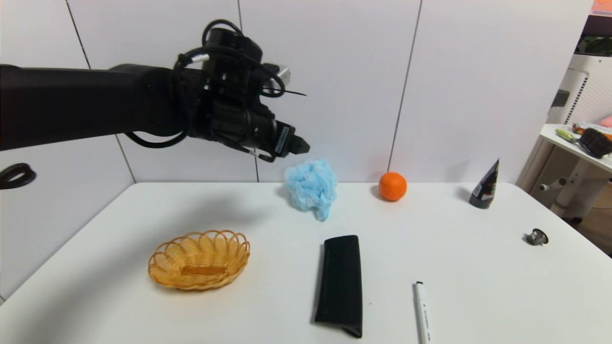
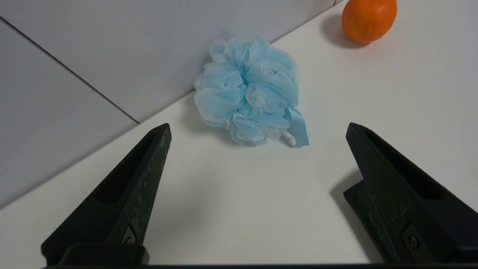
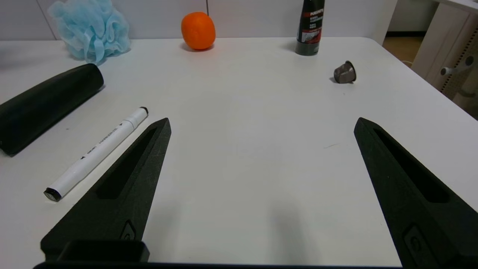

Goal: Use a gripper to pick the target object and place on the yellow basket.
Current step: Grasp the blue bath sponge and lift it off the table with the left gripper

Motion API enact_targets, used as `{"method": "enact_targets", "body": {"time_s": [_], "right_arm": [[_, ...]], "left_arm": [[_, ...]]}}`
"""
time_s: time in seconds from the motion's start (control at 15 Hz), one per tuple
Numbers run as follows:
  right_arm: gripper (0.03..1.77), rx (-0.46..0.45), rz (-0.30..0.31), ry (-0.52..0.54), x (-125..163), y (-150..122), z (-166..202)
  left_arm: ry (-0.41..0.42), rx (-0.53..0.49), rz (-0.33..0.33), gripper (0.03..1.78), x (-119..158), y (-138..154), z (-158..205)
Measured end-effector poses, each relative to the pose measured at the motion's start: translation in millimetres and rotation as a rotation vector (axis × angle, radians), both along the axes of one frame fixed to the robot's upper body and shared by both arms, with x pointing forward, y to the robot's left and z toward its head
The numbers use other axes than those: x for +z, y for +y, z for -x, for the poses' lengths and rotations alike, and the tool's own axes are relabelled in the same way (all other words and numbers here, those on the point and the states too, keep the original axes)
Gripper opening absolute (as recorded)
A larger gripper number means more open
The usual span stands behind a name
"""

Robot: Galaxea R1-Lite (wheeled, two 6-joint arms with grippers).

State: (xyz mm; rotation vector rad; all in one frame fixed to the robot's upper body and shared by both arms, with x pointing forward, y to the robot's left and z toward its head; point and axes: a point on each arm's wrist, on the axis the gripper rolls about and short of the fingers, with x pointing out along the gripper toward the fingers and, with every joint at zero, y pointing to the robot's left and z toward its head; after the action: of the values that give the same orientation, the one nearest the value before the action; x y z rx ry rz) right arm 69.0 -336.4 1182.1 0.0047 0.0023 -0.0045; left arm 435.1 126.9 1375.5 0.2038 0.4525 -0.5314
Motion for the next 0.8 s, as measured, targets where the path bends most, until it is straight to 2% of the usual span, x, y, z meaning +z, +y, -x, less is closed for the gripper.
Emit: {"method": "enact_targets", "body": {"time_s": [0.13,0.33,0.6,0.8], "right_arm": [[1.69,0.0,0.0,0.0,0,0,0],[1.69,0.0,0.0,0.0,0,0,0],[1.69,0.0,0.0,0.0,0,0,0],[1.69,0.0,0.0,-0.001,0,0,0]], "left_arm": [[0.058,0.04,-0.005,1.69,-17,-13,-13],[0.102,0.114,0.011,1.69,-46,-29,-37],[0.086,0.176,0.072,1.69,-82,-45,-63],[0.013,0.175,0.135,1.69,-99,-55,-79]]}}
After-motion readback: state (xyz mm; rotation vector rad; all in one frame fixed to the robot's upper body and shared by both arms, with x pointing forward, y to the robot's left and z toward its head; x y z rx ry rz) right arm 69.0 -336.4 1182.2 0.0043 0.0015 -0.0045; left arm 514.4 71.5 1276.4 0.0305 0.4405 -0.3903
